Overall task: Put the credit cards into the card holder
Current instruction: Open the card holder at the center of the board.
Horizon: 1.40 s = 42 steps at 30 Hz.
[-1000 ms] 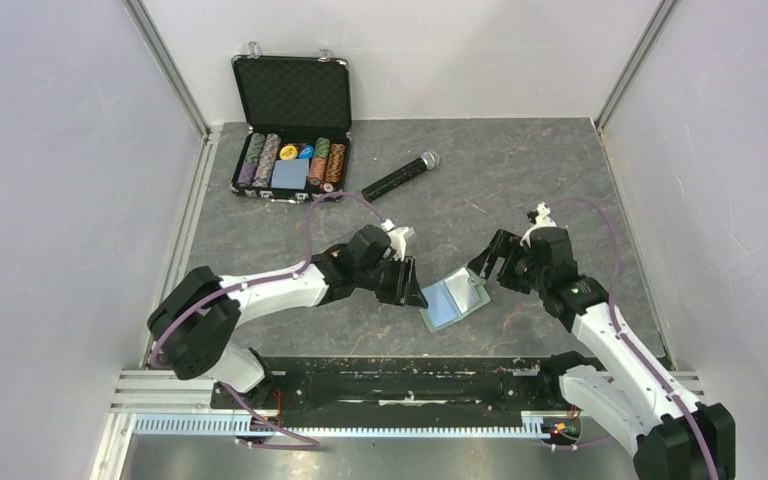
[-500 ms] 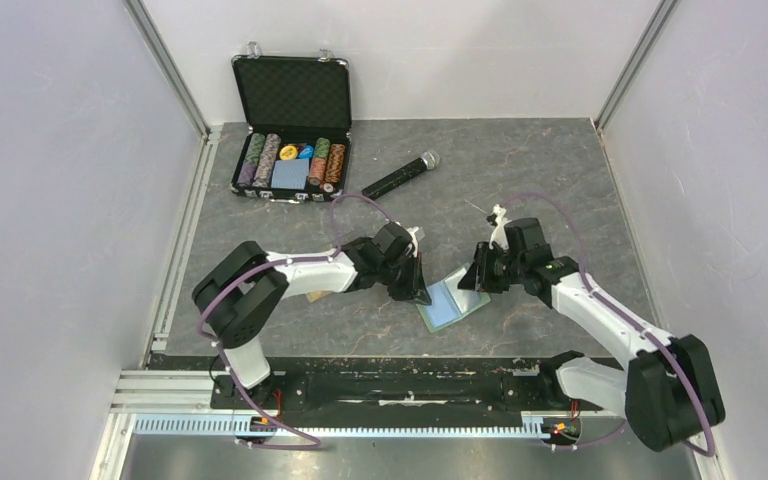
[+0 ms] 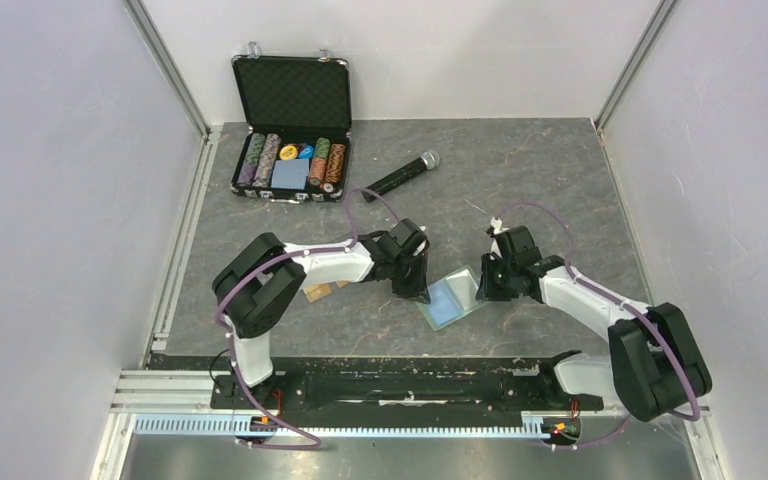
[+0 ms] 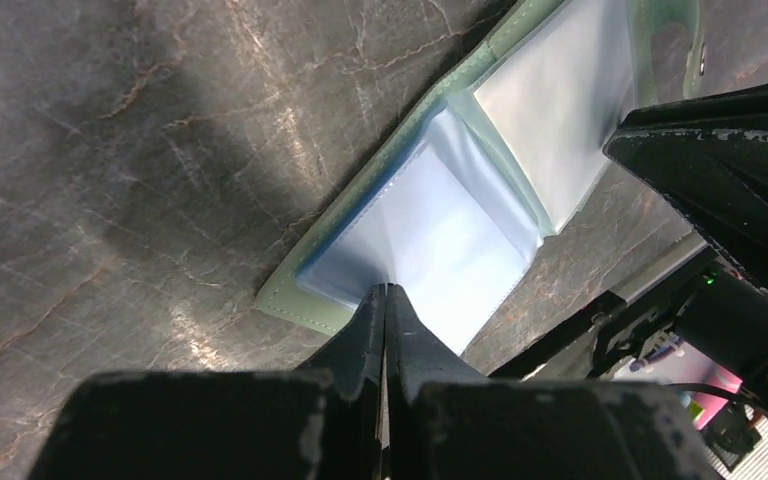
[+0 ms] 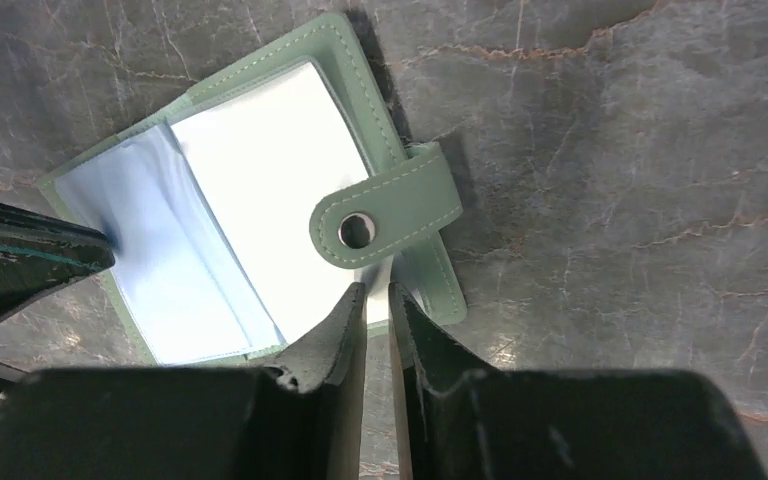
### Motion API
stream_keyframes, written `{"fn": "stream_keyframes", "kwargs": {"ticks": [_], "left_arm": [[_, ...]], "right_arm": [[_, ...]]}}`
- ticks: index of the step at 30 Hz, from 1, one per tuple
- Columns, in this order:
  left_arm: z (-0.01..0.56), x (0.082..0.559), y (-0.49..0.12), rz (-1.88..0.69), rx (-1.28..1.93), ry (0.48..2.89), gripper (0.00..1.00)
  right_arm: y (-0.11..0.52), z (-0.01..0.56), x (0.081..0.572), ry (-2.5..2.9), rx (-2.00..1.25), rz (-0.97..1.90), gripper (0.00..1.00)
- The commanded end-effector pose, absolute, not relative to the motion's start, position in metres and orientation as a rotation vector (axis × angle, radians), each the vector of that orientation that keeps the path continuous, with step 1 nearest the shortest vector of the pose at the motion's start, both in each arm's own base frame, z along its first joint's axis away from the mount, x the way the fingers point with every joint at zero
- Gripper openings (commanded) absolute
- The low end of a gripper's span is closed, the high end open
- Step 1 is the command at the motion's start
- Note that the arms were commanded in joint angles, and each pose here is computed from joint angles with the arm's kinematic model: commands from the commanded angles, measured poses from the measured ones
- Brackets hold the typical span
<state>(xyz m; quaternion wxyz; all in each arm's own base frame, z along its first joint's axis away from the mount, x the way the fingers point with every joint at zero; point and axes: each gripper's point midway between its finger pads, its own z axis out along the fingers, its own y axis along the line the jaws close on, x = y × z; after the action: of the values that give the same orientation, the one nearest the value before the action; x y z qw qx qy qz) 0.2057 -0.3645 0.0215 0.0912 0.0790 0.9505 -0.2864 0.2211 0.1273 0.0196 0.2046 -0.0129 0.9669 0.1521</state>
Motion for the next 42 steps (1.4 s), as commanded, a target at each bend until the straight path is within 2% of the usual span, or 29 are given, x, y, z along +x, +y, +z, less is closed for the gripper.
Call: {"fn": "stream_keyframes", "kwargs": {"ticks": [1, 7, 16, 22, 24, 32, 39, 42], "left_arm": [[-0.008, 0.212, -0.329, -0.515, 0.31, 2.876, 0.02], [-0.009, 0.218, -0.327, -0.419, 0.384, 2.863, 0.04], [-0.008, 0.238, -0.34, -0.308, 0.443, 2.818, 0.07], [0.01, 0.248, -0.345, -0.277, 0.465, 2.74, 0.12], [0.031, 0.253, -0.347, -0.287, 0.468, 2.677, 0.18], [0.125, 0.265, -0.324, -0.359, 0.323, 2.403, 0.54], [0.168, 0.266, -0.252, -0.236, 0.072, 2.248, 1.0], [0.178, 0.263, -0.226, -0.224, 0.012, 2.223, 1.0]], "right_arm": [[0.117, 0.002, 0.204, 2.737, -0.058, 0.377, 0.16], [0.119, -0.002, 0.18, 2.767, -0.039, 0.45, 0.15], [0.141, 0.003, 0.152, 2.767, 0.067, 0.705, 0.15], [0.144, 0.012, 0.153, 2.744, 0.068, 0.735, 0.16], [0.144, 0.016, 0.156, 2.734, 0.058, 0.731, 0.16], [0.151, 0.053, 0.183, 2.63, 0.0, 0.736, 0.23], [0.164, 0.093, 0.211, 2.53, -0.051, 0.773, 0.38], [0.169, 0.102, 0.218, 2.51, -0.072, 0.788, 0.41]]}}
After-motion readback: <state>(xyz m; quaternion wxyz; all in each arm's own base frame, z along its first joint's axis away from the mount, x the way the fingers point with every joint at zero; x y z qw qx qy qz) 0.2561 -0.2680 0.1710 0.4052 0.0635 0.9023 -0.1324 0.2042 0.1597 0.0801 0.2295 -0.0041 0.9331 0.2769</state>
